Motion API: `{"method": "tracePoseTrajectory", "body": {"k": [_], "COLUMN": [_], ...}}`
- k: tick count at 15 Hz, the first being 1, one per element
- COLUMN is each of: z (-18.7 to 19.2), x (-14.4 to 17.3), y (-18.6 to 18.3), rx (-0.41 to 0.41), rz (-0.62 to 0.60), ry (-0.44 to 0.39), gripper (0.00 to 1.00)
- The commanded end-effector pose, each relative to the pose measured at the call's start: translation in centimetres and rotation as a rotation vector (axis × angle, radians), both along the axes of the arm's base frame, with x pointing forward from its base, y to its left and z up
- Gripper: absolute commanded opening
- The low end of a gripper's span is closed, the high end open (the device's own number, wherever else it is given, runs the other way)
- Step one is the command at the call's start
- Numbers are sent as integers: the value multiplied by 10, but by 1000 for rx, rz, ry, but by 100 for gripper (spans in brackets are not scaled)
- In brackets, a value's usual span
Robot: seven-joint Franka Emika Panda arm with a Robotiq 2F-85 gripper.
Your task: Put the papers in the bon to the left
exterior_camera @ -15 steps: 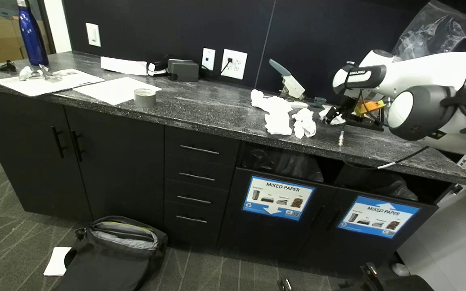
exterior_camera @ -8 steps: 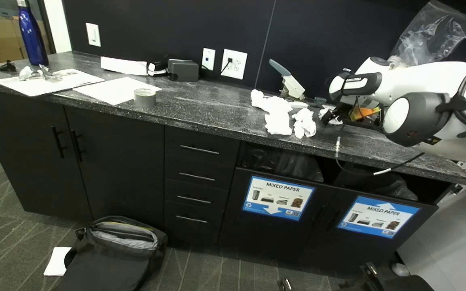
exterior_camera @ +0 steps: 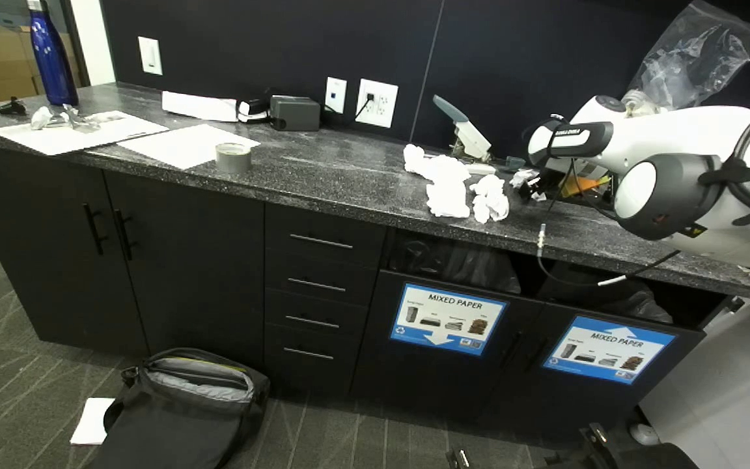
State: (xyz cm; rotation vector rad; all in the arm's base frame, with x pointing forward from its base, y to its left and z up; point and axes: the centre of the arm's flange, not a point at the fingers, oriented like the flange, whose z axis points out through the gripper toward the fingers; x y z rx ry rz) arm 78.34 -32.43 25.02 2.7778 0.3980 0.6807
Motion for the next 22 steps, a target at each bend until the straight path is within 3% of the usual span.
{"method": "tracePoseTrajectory", "body": {"k": [1, 3, 6, 10, 13, 17, 22], "z": [1, 7, 16, 24, 30, 37, 38], "x": [29, 11, -31, -93, -107, -127, -163], "y": [-21, -20, -15, -10, -16, -19, -7], "rx": [-13, -24, -64, -73, -84, -34, 67], "rz": [-28, -60, -101, -121, -147, -99, 75], "ry": [8, 39, 124, 302, 411, 552, 735], "gripper": [10, 1, 5, 5, 5, 5, 5]}}
